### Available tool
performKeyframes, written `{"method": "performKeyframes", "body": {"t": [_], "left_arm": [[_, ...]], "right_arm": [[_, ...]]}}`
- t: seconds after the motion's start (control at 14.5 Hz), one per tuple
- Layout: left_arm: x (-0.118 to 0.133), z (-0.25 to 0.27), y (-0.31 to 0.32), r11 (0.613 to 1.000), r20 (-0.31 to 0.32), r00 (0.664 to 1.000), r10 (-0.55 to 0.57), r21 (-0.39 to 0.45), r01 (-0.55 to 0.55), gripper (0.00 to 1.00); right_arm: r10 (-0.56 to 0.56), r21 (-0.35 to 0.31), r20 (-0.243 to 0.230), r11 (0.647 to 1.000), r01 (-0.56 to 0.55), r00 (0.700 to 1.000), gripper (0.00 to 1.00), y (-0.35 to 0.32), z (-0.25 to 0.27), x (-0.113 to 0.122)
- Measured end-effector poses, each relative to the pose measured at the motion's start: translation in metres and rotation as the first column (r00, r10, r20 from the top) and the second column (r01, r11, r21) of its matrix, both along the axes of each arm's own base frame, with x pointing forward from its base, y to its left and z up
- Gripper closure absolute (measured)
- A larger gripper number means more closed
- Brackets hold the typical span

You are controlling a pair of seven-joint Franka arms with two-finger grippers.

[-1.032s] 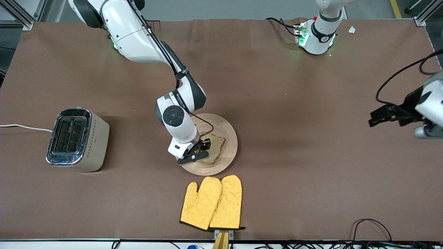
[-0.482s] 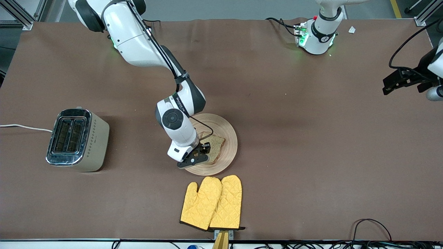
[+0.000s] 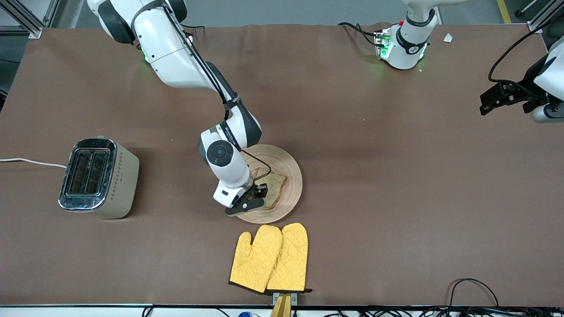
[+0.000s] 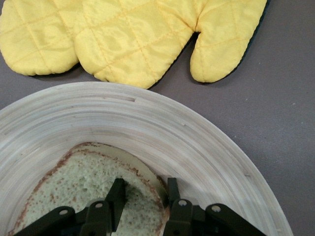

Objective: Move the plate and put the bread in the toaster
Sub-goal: 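Lift the bread and carry it over the toaster with the right gripper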

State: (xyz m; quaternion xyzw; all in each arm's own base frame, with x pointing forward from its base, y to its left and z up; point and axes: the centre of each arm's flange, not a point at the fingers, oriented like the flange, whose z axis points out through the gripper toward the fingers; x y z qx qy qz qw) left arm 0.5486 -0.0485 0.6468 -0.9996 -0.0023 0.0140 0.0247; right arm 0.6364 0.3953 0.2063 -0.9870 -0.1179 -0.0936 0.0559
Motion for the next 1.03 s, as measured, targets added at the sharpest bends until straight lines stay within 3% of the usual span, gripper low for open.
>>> {"method": "performKeyframes", "body": {"t": [0.07,0.28,0.55,0.69,0.83,1.03], "left_arm": [[0.0,0.0,0.0,1.0,0.0,1.0,0.0,0.0,0.0,0.0],[0.0,0.0,0.0,1.0,0.001,1.0,0.0,0.0,0.0,0.0],[0.0,0.0,0.0,1.0,0.002,1.0,0.001,0.0,-0.001,0.0],[0.0,0.0,0.0,1.0,0.002,1.0,0.001,0.0,-0.001,0.0],[0.0,0.0,0.0,1.0,0.003,1.0,0.001,0.0,-0.001,0.0],[0.0,0.0,0.001,1.0,0.003,1.0,0.001,-0.001,-0.001,0.0]], "right_arm": [[0.0,0.001,0.0,1.0,0.0,1.0,0.63,0.0,0.0,0.0],[0.003,0.005,0.002,1.0,-0.003,1.0,0.9,0.003,0.002,-0.001],[0.0,0.011,0.0,1.0,0.0,1.0,0.92,0.004,0.006,0.001],[-0.003,-0.002,-0.044,1.0,0.003,0.999,0.92,0.004,0.015,0.001],[-0.001,-0.025,-0.099,1.0,-0.002,0.995,0.92,0.002,0.05,0.002],[-0.042,-0.076,-0.127,0.997,0.033,0.991,0.92,-0.039,0.142,0.012]]}}
